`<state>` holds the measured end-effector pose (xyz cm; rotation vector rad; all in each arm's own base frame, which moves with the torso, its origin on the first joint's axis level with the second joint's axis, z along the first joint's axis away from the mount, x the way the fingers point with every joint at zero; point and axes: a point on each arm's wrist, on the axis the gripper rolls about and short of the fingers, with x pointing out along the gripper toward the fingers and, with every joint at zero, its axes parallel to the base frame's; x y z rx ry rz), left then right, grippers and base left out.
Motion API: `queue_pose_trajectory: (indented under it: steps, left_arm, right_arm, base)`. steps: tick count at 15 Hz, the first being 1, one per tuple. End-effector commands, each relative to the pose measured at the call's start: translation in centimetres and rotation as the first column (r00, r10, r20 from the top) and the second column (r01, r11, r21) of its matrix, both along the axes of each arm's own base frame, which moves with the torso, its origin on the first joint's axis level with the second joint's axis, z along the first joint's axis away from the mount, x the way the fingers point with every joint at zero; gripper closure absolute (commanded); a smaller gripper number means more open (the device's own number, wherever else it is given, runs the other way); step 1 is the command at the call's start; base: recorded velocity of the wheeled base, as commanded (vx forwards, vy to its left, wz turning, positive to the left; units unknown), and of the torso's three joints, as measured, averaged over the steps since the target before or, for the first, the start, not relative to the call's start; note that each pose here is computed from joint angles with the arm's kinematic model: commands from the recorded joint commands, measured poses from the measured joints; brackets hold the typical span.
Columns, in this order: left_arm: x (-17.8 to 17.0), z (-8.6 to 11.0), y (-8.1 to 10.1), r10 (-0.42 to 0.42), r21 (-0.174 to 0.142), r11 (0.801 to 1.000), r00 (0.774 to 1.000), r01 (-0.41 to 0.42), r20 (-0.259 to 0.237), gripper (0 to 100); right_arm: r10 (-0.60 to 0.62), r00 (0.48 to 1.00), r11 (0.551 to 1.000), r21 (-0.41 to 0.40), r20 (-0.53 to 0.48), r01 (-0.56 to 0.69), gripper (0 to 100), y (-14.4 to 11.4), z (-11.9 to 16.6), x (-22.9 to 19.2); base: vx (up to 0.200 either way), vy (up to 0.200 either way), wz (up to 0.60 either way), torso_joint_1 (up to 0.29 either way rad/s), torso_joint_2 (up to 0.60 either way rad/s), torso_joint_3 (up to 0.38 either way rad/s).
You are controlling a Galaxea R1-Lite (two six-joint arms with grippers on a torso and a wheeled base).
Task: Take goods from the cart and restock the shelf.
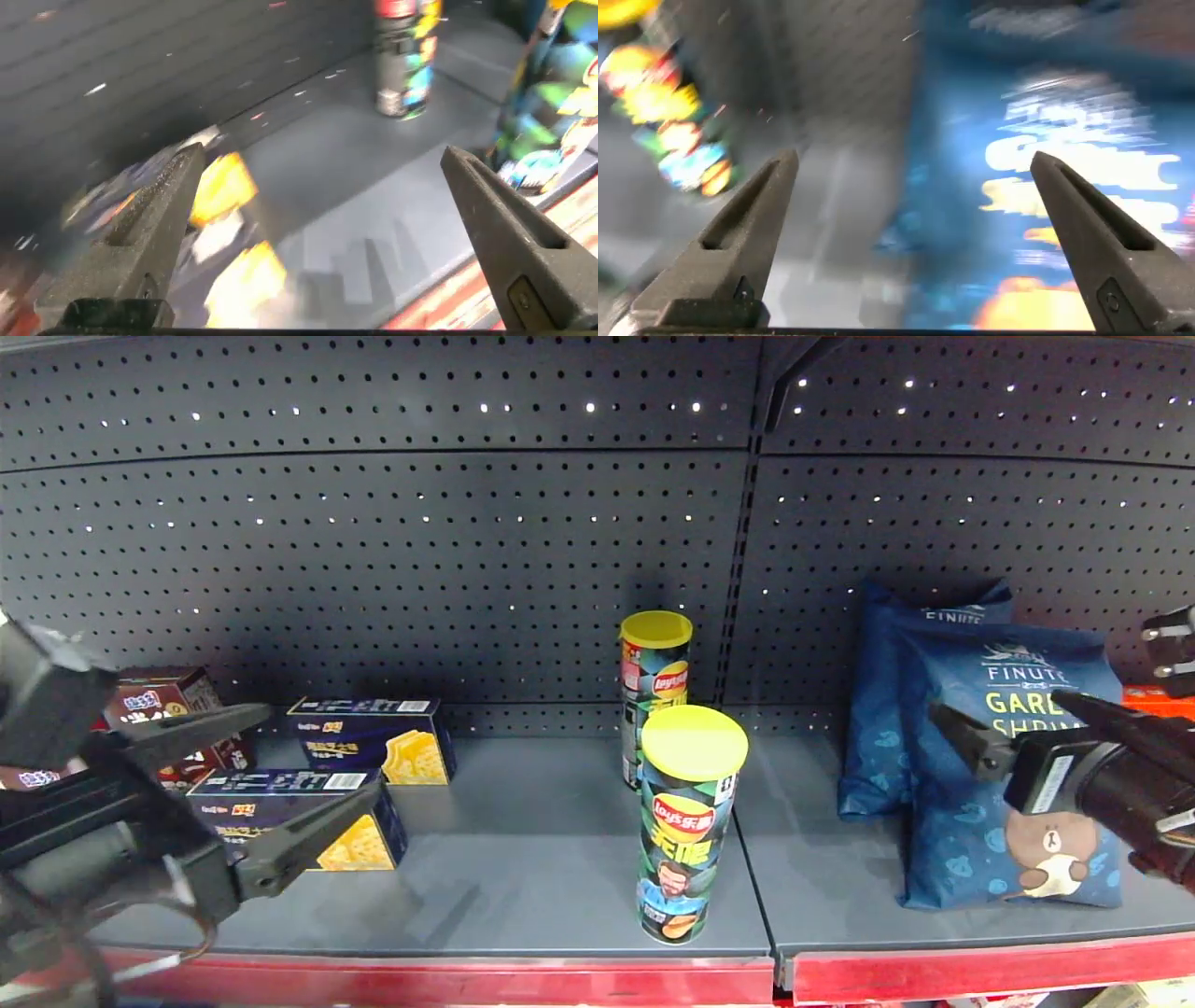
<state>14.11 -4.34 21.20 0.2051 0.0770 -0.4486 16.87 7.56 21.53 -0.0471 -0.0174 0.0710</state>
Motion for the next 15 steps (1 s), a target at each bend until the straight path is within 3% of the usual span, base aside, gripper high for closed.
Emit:
queue_pose_trajectory:
  steps: [1, 2, 3, 5, 10, 12, 15]
  left_arm:
    - [-7.6, -0.7, 3.2, 0.17, -0.061, 0.985, 0.975, -0.162, 0.141, 0]
    - [-8.6, -0.9, 3.4, 0.19, -0.07, 0.981, 0.967, -0.18, 0.168, 0]
    - [-10.7, -1.1, 3.8, 0.245, -0.104, 0.968, 0.941, -0.227, 0.232, 0]
    - [-13.1, -1.9, 4.2, 0.309, -0.137, 0.949, 0.917, -0.282, 0.251, 0]
    - [-18.5, -5.7, 4.8, 0.316, -0.126, 0.948, 0.923, -0.294, 0.222, 0]
    - [-18.7, -5.6, 4.8, 0.315, -0.165, 0.945, 0.925, -0.283, 0.213, 0]
    - [-17.8, -7.4, 4.7, 0.313, -0.178, 0.941, 0.94, -0.289, 0.132, 0]
  right_arm:
    - [-0.106, 0.988, 0.994, 0.048, 0.114, 0.101, 0, -3.3, 1.6, -3.1]
    - [-0.129, 0.984, 0.991, 0.051, 0.125, 0.124, 0, -4.0, 1.3, -4.0]
    - [-0.165, 0.975, 0.986, 0.053, 0.149, 0.159, 0, -5.3, 0.4, -6.4]
    - [-0.244, 0.959, 0.97, 0.043, 0.147, 0.24, 0, -6.7, -1.8, -9.0]
    - [-0.417, 0.9, 0.908, 0.007, 0.13, 0.42, 0, -8.5, -6.6, -17.3]
    - [-0.382, 0.913, 0.923, 0.011, 0.141, 0.385, 0, -8.6, -8.0, -19.0]
    - [-0.254, 0.96, 0.966, -0.022, 0.114, 0.258, 0, -8.4, -10.5, -18.9]
  base:
    - [0.0, 0.0, 0.0, 0.0, 0.0, 0.0]
    - [0.0, 0.0, 0.0, 0.0, 0.0, 0.0]
    - [0.0, 0.0, 0.0, 0.0, 0.0, 0.0]
    - [0.0, 0.0, 0.0, 0.0, 0.0, 0.0]
    - [0.0, 0.0, 0.0, 0.0, 0.0, 0.0]
    - [0.0, 0.0, 0.0, 0.0, 0.0, 0.0]
    - [0.0, 0.0, 0.0, 0.0, 0.0, 0.0]
